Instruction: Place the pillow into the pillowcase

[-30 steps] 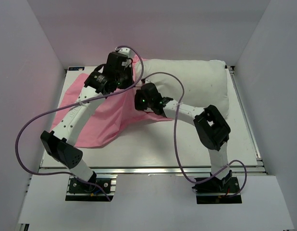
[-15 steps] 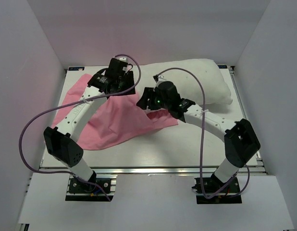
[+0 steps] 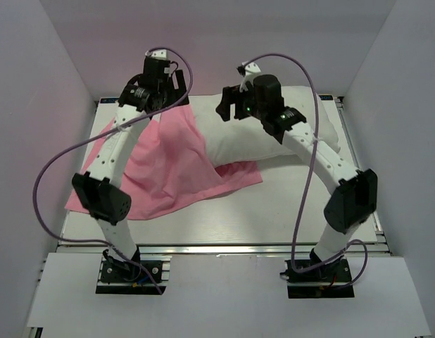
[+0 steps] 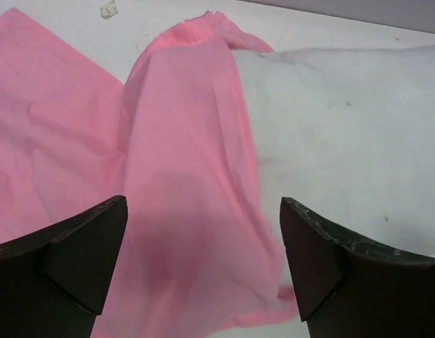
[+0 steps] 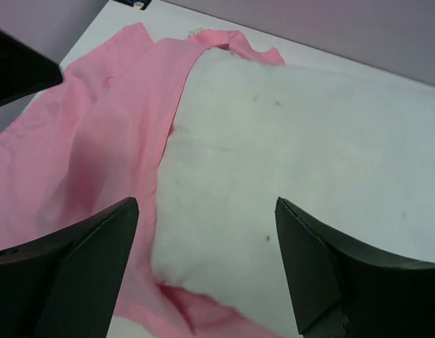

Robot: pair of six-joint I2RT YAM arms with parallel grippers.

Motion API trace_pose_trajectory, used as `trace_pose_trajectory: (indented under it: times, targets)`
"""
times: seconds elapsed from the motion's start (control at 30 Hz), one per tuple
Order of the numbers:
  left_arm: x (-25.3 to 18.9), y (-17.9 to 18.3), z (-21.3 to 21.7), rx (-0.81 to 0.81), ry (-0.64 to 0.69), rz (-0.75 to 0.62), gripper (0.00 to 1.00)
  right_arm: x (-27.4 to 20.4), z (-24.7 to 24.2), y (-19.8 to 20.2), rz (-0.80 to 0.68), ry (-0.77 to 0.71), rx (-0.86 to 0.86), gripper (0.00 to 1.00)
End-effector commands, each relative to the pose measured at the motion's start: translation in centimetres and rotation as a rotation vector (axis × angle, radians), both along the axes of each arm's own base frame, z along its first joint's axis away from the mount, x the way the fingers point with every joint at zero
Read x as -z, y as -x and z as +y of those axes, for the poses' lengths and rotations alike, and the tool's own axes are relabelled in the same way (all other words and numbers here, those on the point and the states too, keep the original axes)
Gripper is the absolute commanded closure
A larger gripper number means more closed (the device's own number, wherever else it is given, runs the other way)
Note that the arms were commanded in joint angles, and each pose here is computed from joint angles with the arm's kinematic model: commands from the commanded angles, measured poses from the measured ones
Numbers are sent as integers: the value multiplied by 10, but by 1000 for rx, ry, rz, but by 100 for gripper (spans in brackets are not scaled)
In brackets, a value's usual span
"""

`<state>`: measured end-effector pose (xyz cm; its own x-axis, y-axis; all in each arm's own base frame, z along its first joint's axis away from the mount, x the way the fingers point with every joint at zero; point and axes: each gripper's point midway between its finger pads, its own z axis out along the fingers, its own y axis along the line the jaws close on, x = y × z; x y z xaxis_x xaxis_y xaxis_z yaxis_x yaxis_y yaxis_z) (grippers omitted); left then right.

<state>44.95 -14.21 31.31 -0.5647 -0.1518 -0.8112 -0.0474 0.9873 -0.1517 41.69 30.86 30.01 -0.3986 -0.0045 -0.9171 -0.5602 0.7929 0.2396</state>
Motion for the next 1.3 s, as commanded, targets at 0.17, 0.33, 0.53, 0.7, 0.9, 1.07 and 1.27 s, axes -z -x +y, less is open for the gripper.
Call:
trace_pose_trajectory:
  times: [0.17,0.33,0.53,0.7,0.9,1.07,1.27]
  targets:
    - [55,-83,-27,130,38,63,2,7,32,-99,-167,110,-210,16]
    - [93,-100,-31,173,90,118,7,52,58,-144,-210,83,-280,11]
    - [118,-106,-31,171,94,159,31,129,71,-138,-104,105,-384,21]
    - [111,-107,-27,162,76,145,53,152,64,-111,-25,135,-453,100]
    - [78,-102,-14,123,42,84,100,96,41,-76,-138,115,-386,100]
    - [34,-83,-15,153,77,7,100,81,26,-29,-160,115,-343,100]
    - [-37,-46,-27,275,145,-117,100,95,49,10,-153,187,-377,100]
